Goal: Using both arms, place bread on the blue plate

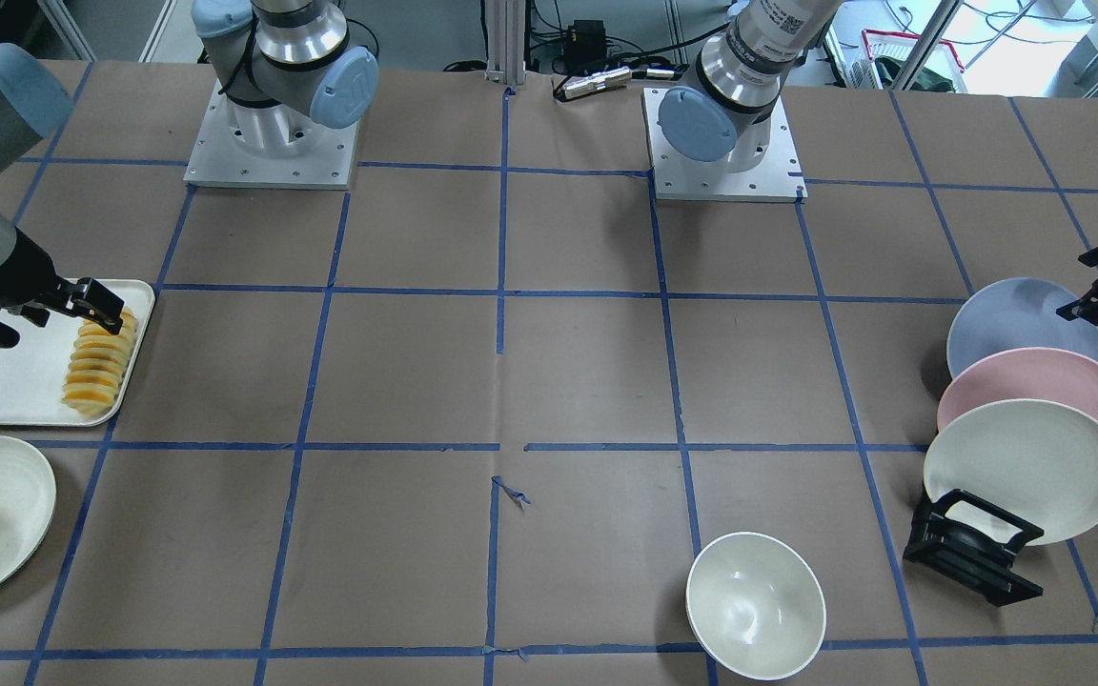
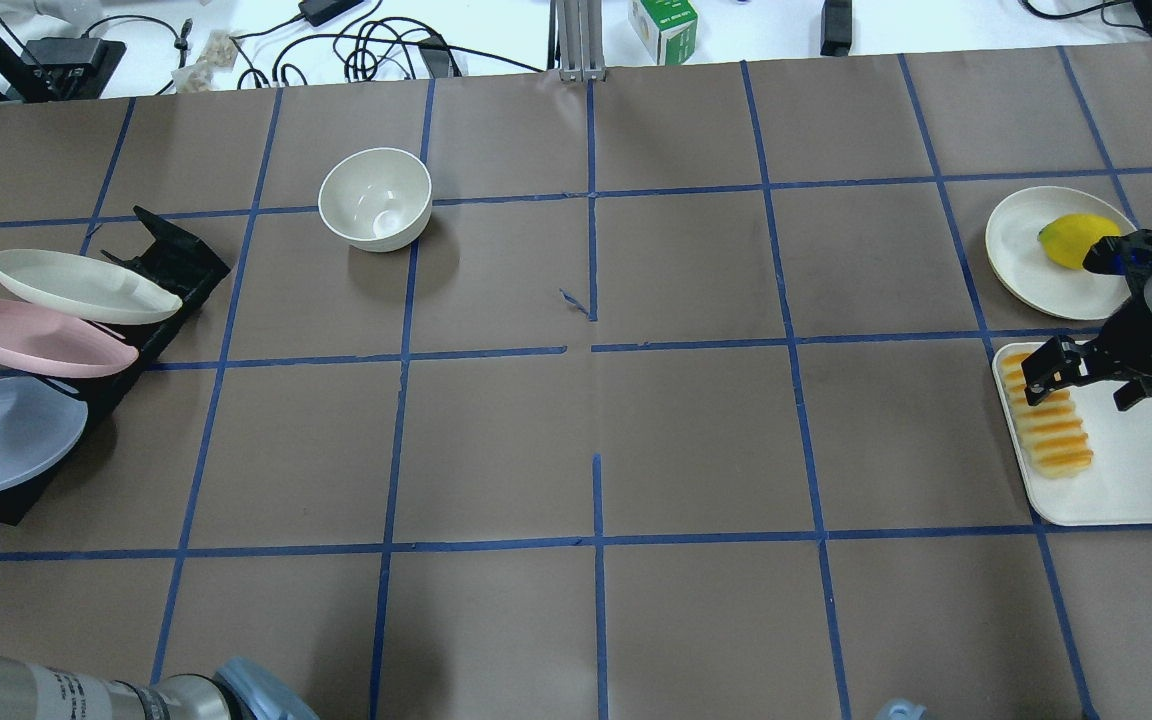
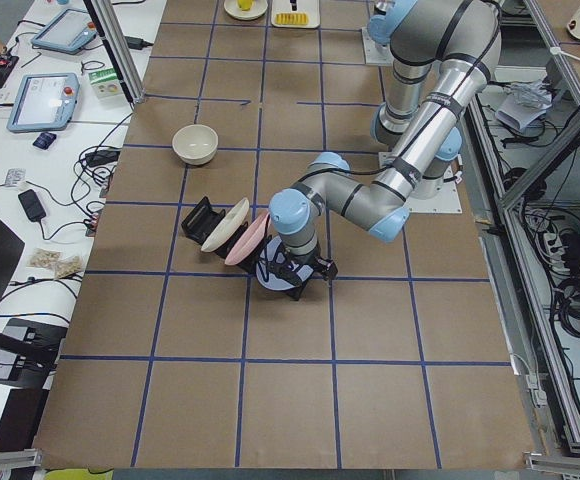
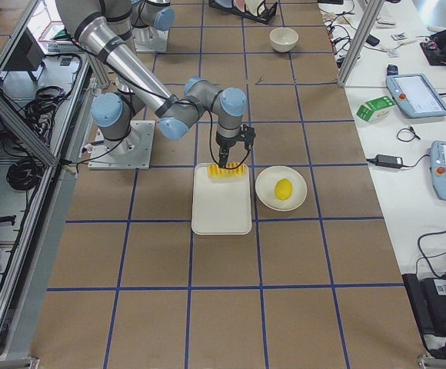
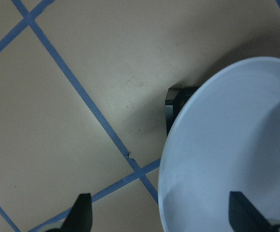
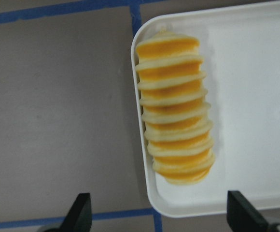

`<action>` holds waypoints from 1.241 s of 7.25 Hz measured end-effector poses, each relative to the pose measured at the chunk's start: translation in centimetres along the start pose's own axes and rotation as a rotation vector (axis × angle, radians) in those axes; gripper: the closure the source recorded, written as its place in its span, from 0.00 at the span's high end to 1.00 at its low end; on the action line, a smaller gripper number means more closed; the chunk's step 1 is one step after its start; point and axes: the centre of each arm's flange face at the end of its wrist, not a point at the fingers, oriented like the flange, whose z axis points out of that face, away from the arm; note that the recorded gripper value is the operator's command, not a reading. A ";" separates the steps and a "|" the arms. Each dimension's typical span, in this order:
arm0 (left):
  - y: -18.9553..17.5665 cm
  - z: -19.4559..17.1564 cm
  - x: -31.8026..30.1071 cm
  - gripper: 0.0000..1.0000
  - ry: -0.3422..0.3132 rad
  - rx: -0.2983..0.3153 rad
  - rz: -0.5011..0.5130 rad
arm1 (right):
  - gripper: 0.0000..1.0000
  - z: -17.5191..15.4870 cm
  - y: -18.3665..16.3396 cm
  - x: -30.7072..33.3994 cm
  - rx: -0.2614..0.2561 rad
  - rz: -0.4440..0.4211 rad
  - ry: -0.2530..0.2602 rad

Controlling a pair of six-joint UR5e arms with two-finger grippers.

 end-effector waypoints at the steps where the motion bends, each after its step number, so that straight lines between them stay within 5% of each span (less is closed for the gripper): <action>1: -0.2 0.3 0.2 0.70 0.000 0.002 0.000 | 1.00 0.9 -0.5 0.2 -0.001 0.006 -0.003; 5: -0.4 1.0 1.6 0.32 0.074 -0.009 -0.011 | 0.97 3.2 -1.6 0.7 -0.034 0.000 -0.021; 7: -0.6 1.1 1.8 0.16 0.083 -0.009 -0.006 | 0.38 4.1 -2.0 0.8 -0.051 -0.004 -0.028; 9: -0.9 0.0 1.6 0.14 0.080 0.013 0.001 | 0.00 4.1 -2.2 1.0 -0.054 -0.003 -0.028</action>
